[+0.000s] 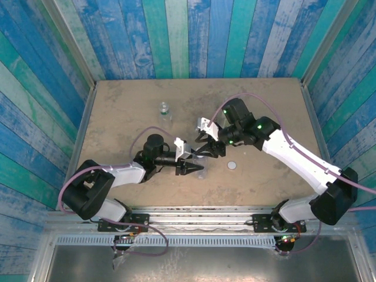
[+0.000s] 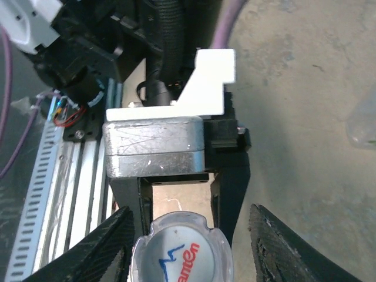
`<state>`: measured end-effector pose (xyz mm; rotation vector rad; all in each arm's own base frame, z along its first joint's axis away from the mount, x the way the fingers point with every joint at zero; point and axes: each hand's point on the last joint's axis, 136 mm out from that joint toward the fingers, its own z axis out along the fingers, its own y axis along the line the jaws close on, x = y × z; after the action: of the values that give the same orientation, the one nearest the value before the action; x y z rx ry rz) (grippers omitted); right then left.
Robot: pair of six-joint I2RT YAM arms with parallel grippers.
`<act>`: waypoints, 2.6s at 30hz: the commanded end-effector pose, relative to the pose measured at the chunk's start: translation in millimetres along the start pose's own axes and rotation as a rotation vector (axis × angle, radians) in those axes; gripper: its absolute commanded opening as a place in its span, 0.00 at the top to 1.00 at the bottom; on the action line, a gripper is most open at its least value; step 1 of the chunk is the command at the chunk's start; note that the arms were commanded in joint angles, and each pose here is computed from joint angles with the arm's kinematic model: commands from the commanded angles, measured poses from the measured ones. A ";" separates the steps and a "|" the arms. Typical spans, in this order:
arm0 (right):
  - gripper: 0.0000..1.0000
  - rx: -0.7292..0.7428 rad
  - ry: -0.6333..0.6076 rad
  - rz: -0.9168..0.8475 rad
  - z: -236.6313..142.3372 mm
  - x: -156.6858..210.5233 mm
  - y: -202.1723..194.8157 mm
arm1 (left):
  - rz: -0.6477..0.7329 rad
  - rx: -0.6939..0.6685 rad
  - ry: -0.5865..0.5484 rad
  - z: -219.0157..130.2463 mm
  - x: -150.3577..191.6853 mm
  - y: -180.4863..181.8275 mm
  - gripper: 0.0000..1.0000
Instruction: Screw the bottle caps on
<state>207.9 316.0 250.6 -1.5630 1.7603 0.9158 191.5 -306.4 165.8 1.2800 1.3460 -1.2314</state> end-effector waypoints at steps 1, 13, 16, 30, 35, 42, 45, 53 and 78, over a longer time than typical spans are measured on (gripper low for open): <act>0.50 -0.098 0.006 -0.029 -1.2 2.7 17.0 | 0.065 0.035 -0.042 -2.9 -22.7 -7.5 0.48; 0.62 -0.102 0.033 -0.019 2.1 13.9 15.8 | 0.068 0.034 -0.048 -2.5 -25.7 -6.9 0.48; 0.67 -0.094 0.042 -0.017 2.6 16.1 13.9 | 0.070 0.035 -0.050 -2.5 -26.2 -7.2 0.48; 0.74 -0.079 0.067 -0.006 4.3 21.9 10.5 | 0.066 0.025 -0.047 -1.8 -25.8 -4.4 0.48; 0.76 -0.024 0.078 0.046 5.2 22.2 -0.4 | 0.043 -0.082 -0.060 -2.5 -28.6 13.9 0.48; 0.78 0.430 -0.026 0.355 1.7 28.7 -70.7 | 0.011 -0.401 -0.180 -17.7 -49.5 64.3 0.50; 0.79 0.596 -0.091 0.448 -2.1 30.6 -81.3 | 0.013 -0.478 -0.207 -21.2 -52.7 74.8 0.49; 0.79 0.700 -0.098 0.500 -2.5 35.5 -81.8 | 0.020 -0.461 -0.181 -17.1 -47.7 72.2 0.48; 0.78 -0.031 -0.320 0.019 -31.7 -10.5 16.8 | 0.056 -0.040 -0.149 -2.8 -50.0 0.2 0.21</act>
<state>214.8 296.1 272.4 -1.2250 1.6410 1.0560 210.5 -307.2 194.5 1.1005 1.3222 -1.1597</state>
